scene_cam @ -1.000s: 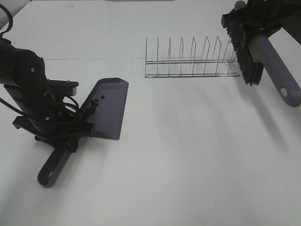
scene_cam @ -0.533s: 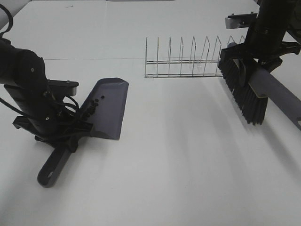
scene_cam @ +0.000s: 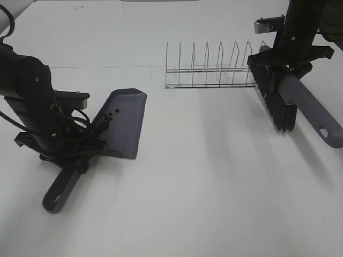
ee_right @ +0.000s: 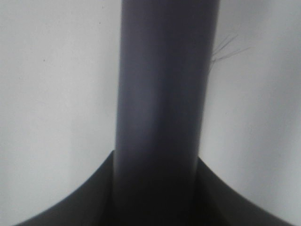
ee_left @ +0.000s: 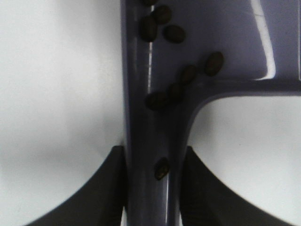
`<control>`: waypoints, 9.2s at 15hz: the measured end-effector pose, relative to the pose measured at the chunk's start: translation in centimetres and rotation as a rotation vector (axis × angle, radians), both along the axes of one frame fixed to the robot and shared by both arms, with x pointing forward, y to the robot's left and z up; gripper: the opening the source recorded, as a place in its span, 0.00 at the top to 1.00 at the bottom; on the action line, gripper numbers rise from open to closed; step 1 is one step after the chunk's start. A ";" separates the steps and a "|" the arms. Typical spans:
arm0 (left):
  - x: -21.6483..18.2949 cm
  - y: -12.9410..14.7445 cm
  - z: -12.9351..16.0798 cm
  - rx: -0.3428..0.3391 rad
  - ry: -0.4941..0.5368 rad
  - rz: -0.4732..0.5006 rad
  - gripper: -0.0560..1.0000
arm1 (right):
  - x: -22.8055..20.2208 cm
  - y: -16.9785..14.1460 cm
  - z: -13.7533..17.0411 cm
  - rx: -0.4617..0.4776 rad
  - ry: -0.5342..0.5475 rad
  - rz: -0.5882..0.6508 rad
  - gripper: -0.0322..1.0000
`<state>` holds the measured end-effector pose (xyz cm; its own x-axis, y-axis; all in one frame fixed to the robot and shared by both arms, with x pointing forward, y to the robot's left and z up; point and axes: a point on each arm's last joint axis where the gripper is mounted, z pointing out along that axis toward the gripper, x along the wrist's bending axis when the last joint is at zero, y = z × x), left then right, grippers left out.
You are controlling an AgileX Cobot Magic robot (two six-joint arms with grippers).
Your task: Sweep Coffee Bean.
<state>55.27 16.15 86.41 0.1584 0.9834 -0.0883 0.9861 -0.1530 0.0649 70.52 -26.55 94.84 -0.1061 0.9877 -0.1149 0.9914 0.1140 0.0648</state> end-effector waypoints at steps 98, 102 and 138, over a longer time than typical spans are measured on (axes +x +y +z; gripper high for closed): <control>-27.9 11.4 21.0 -0.275 -0.669 -0.139 0.19 | -45.9 -3.1 10.8 0.183 -0.814 0.183 0.32; -31.3 13.0 19.3 -0.316 -0.836 -0.154 0.19 | -48.0 -3.1 10.8 0.223 -0.975 0.215 0.32; -32.0 13.1 18.8 -0.103 -1.034 0.038 0.19 | -47.3 -2.7 10.6 0.131 -1.034 0.016 0.32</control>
<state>23.27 29.21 105.22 0.1738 0.9847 -0.0112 0.4457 -0.0685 0.8925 23.22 -29.23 105.45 -0.0306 0.9983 -0.0492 0.4434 0.0576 0.8945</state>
